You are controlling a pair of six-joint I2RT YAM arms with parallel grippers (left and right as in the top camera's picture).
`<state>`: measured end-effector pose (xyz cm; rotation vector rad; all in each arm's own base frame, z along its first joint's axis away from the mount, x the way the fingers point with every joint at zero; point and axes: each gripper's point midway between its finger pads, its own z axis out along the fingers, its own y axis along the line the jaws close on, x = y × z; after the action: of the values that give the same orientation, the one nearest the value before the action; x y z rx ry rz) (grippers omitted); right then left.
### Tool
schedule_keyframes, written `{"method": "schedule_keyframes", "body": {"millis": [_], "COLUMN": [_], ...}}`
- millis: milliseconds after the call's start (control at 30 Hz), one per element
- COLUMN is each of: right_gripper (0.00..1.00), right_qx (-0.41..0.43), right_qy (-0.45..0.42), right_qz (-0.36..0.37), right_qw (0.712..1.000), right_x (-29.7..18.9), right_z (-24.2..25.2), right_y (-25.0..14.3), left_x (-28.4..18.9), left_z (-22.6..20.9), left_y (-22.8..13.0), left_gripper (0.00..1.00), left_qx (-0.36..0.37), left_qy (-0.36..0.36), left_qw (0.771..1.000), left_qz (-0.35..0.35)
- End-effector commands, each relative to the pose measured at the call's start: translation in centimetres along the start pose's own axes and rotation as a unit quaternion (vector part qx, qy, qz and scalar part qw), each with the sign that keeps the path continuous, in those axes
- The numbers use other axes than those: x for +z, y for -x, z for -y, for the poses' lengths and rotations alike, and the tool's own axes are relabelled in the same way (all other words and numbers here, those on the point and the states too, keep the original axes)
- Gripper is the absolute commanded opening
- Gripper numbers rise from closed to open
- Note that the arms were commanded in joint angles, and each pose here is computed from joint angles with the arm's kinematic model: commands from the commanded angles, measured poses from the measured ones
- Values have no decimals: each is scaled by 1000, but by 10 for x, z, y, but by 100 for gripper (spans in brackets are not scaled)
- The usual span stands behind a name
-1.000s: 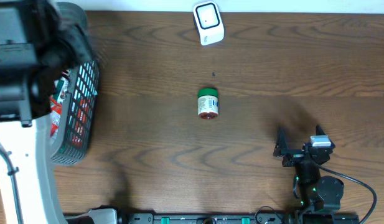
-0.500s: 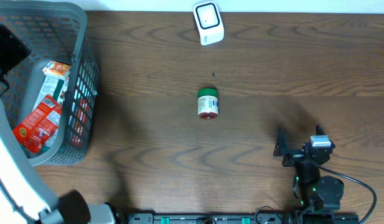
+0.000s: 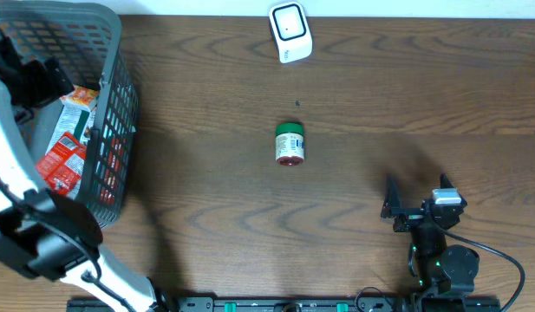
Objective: Scan the item barcode
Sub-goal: 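Reach into the basket and grasp the orange Kleenex tissue pack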
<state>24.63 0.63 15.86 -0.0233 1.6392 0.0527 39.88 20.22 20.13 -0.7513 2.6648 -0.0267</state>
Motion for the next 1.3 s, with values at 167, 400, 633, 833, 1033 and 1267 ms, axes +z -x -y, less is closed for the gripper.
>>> {"method": "schedule_keyframes", "body": {"millis": [167, 400, 633, 833, 1033, 1267], "right_gripper": [99, 99, 99, 99, 99, 99], "right_qx": [7, 7, 7, 7, 7, 7], "right_qy": [3, 3, 3, 3, 3, 3], "right_qz": [-1, -1, -1, -1, -1, -1], "right_qw": [1000, 1000, 1000, 1000, 1000, 1000], "right_x": [0, 0, 0, 0, 0, 0], "right_z": [-1, -1, -1, -1, -1, -1], "right_y": [-1, -1, -1, -1, -1, -1], "left_x": [52, 70, 100, 136, 163, 190], "left_z": [11, 16, 29, 37, 30, 27], "left_y": [15, 55, 67, 61, 54, 38], "left_gripper": [98, 91, 79, 79, 79, 71], "left_qx": [-44, -109, -152, -139, -156, -160], "left_qy": [-45, -58, -50, -13, 9, 18], "left_qw": [998, 991, 985, 988, 987, 987], "left_qz": [-12, 54, 72, 63, 50, 19]}}
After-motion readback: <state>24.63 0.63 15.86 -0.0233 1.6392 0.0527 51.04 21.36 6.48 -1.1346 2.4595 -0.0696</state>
